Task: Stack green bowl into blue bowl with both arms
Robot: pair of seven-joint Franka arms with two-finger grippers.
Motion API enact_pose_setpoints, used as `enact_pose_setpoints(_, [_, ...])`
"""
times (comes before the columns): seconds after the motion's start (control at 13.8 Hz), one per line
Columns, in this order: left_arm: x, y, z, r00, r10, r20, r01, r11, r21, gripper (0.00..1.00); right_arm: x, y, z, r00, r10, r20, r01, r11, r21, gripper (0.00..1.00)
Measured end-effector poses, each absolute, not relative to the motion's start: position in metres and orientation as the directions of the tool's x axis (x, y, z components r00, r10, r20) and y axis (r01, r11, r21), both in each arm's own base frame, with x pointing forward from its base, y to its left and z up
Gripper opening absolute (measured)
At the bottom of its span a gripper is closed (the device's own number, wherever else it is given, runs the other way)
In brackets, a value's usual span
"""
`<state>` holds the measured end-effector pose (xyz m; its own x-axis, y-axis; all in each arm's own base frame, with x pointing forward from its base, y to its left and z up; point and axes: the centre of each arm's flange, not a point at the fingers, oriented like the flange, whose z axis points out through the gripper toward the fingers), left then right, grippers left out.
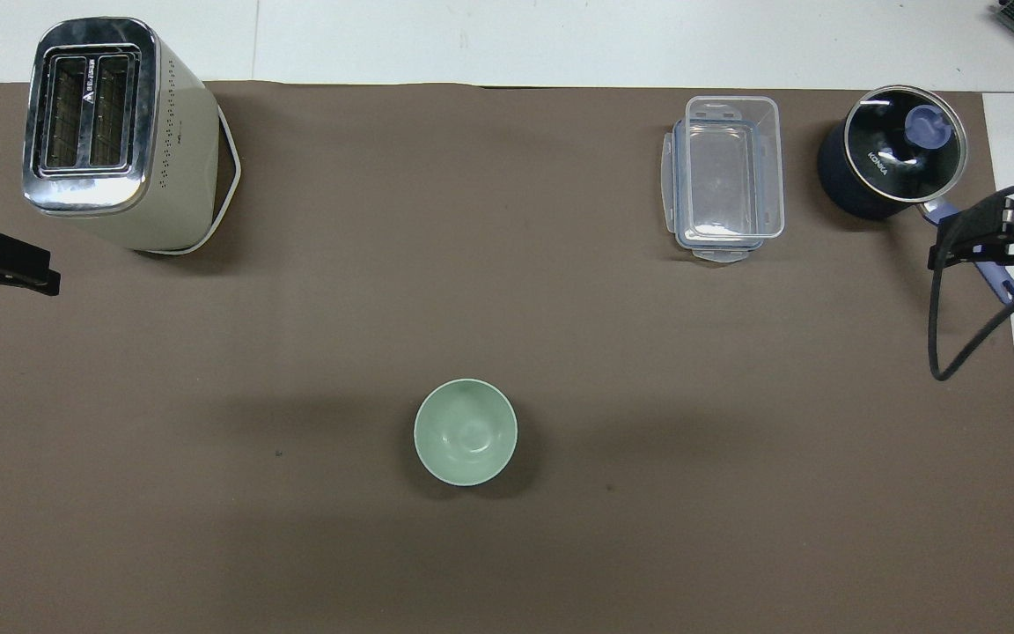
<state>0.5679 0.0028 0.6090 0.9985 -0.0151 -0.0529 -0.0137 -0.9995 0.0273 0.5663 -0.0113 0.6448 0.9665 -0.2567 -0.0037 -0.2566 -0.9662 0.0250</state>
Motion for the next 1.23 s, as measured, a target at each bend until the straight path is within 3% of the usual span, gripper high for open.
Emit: enact_pose_setpoints(1.23, [0.568, 0.003, 0.609, 0.998, -0.015, -0.053, -0.014, -1.0, 0.027, 1.0, 0.544, -0.006, 0.633, 0.968, -0.251, -0.029, -0.25, -0.968, 0.037, 1.0])
